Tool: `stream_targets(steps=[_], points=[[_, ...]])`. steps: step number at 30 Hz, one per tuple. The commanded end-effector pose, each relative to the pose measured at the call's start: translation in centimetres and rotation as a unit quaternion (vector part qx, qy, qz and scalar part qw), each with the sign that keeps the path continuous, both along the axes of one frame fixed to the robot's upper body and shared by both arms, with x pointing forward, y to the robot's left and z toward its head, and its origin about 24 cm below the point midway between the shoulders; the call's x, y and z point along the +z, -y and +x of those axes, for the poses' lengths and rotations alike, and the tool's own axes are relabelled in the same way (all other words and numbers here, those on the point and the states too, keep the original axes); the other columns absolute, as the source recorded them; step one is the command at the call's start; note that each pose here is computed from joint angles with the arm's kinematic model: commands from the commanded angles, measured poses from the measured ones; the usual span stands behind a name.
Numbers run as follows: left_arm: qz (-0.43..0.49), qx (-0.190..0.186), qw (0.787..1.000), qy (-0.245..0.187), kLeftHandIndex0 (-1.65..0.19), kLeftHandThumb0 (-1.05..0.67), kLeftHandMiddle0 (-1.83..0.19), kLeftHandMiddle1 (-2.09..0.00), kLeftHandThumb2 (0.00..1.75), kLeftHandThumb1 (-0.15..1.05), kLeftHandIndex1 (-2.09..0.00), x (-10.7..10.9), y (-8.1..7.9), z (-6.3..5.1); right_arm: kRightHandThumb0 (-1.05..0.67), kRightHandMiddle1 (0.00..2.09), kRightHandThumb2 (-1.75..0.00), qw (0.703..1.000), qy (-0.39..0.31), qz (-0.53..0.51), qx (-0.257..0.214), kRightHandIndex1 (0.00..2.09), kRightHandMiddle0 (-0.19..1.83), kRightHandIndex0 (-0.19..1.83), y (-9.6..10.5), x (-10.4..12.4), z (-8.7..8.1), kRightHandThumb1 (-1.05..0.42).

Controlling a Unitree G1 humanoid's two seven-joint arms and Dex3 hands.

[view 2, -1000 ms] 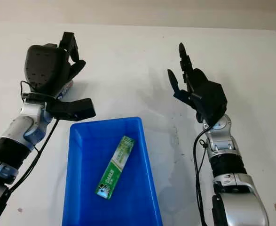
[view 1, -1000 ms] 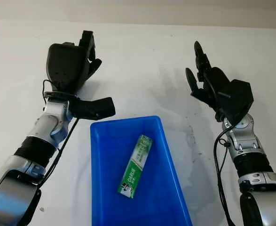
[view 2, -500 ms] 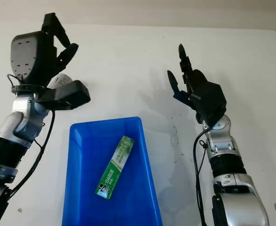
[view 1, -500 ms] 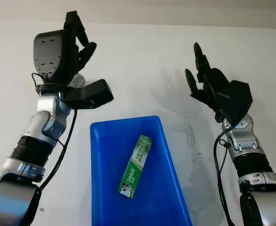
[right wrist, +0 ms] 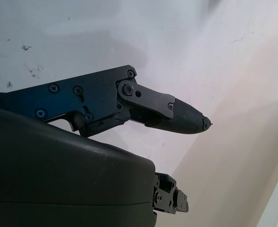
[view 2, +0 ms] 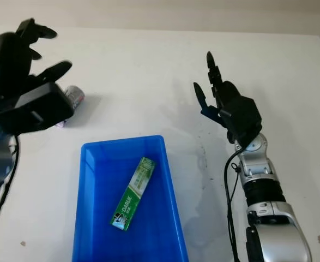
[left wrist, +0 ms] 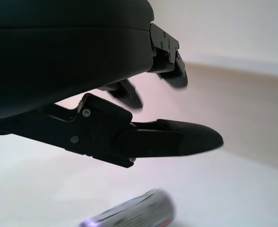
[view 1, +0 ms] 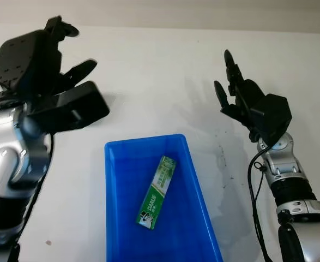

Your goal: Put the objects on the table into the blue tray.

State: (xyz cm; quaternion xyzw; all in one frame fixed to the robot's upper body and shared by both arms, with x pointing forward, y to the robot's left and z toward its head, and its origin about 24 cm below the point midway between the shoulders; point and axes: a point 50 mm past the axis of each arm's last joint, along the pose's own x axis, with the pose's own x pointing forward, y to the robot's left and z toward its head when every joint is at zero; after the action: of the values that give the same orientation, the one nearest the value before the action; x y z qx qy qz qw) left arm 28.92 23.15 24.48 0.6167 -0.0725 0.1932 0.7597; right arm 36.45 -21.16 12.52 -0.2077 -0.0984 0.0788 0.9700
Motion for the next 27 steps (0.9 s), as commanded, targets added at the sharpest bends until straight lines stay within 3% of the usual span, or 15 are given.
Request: stream_targets(steps=[1,3,4,5,8,11,12,13,15,16,18,23,24,26,27], points=[[0.007,0.019,1.0,-0.008,-0.07,-0.92,-0.26,-0.04,0.33,1.05,-0.1,0.3,-0.8,-0.8,-0.59,0.0,-0.71,1.0,0.001,0.003,-0.001,0.0,-0.19,-0.19,0.0,0.1,0.0,-1.05],[0.015,0.032,0.999,-0.032,-0.05,-0.94,-0.39,-0.12,0.32,1.05,-0.08,0.1,-1.2,-0.9,-0.59,0.0,-0.7,1.0,0.0,0.005,-0.002,0.0,-0.19,-0.19,0.0,0.0,0.0,-1.05],[0.021,0.038,0.998,-0.045,-0.05,-0.94,-0.33,-0.57,0.29,1.05,-0.07,0.0,-1.4,-0.9,-0.6,0.0,-0.7,1.0,-0.001,0.005,-0.003,0.0,-0.19,-0.19,0.0,0.0,0.0,-1.05],[0.024,0.042,0.997,-0.058,-0.06,-0.94,-0.19,-0.81,0.29,1.05,-0.07,-0.1,-1.5,-0.9,-0.6,0.0,-0.7,1.0,0.0,0.005,-0.003,0.0,-0.19,-0.19,0.0,0.0,0.0,-1.05],[0.037,0.044,0.993,-0.102,-0.06,-0.9,-0.14,-0.2,0.29,1.05,-0.06,-0.4,-2.1,-0.7,-0.59,0.0,-0.7,1.0,0.0,0.002,-0.003,0.0,-0.19,-0.19,0.0,0.1,0.1,-1.05],[0.045,0.047,0.989,-0.133,-0.05,-0.9,-0.14,-0.1,0.31,1.05,-0.05,-0.6,-2.5,-0.3,-0.59,0.0,-0.7,1.0,-0.002,0.004,-0.001,0.0,-0.19,-0.19,0.0,0.1,0.1,-1.05],[0.043,0.048,0.988,-0.137,-0.05,-0.92,-0.24,-0.13,0.31,1.05,-0.05,-0.7,-2.6,0.0,-0.58,0.0,-0.7,1.0,-0.003,0.006,0.001,0.0,-0.19,-0.19,0.0,0.1,0.2,-1.05],[0.042,0.047,0.988,-0.142,-0.07,-0.93,-0.25,-0.36,0.31,1.05,-0.06,-0.9,-2.6,0.3,-0.58,0.0,-0.7,1.0,-0.003,0.005,0.001,0.0,-0.19,-0.19,-0.1,0.1,0.2,-1.05],[0.038,0.041,0.986,-0.155,-0.15,-0.93,-0.06,-0.99,0.28,1.05,-0.09,-1.4,-2.8,1.4,-0.59,0.0,-0.7,1.0,-0.001,-0.001,0.0,0.0,-0.19,-0.19,-0.1,0.2,0.2,-1.05],[0.036,0.039,0.985,-0.161,-0.17,-0.92,-0.02,-1.07,0.27,1.05,-0.1,-1.6,-2.9,1.9,-0.59,0.0,-0.7,1.0,0.0,-0.002,0.0,0.0,-0.19,-0.19,0.0,0.2,0.2,-1.05],[0.031,0.041,0.982,-0.181,-0.19,-0.91,-0.02,-0.96,0.27,1.05,-0.11,-1.8,-3.0,2.8,-0.59,0.0,-0.7,1.0,0.001,-0.001,0.001,0.0,-0.19,-0.19,0.1,0.2,0.2,-1.05],[0.043,0.029,0.976,-0.211,-0.36,-0.91,-0.02,-1.53,0.29,1.05,-0.27,-1.9,-2.7,4.8,-0.59,0.0,-0.69,1.0,0.004,-0.002,0.002,0.0,-0.19,-0.19,0.3,0.3,0.2,-1.05],[0.046,0.02,0.975,-0.217,-0.34,-0.92,0.01,-1.7,0.31,1.05,-0.31,-1.9,-2.7,5.1,-0.59,0.0,-0.7,1.0,0.004,-0.003,0.002,0.0,-0.19,-0.19,0.3,0.3,0.2,-1.05],[0.038,-0.006,0.972,-0.232,-0.13,-0.91,0.04,-1.91,0.32,1.05,-0.73,-1.9,-2.4,5.9,-0.58,0.0,-0.7,1.0,0.006,-0.002,0.003,0.0,-0.19,-0.19,0.3,0.3,0.2,-1.05],[0.032,-0.008,0.969,-0.244,0.0,-0.92,0.08,-1.65,0.33,1.05,-0.77,-1.8,-2.2,6.3,-0.58,0.0,-0.7,1.0,0.008,-0.005,0.003,0.0,-0.19,-0.19,0.4,0.3,0.2,-1.05]])
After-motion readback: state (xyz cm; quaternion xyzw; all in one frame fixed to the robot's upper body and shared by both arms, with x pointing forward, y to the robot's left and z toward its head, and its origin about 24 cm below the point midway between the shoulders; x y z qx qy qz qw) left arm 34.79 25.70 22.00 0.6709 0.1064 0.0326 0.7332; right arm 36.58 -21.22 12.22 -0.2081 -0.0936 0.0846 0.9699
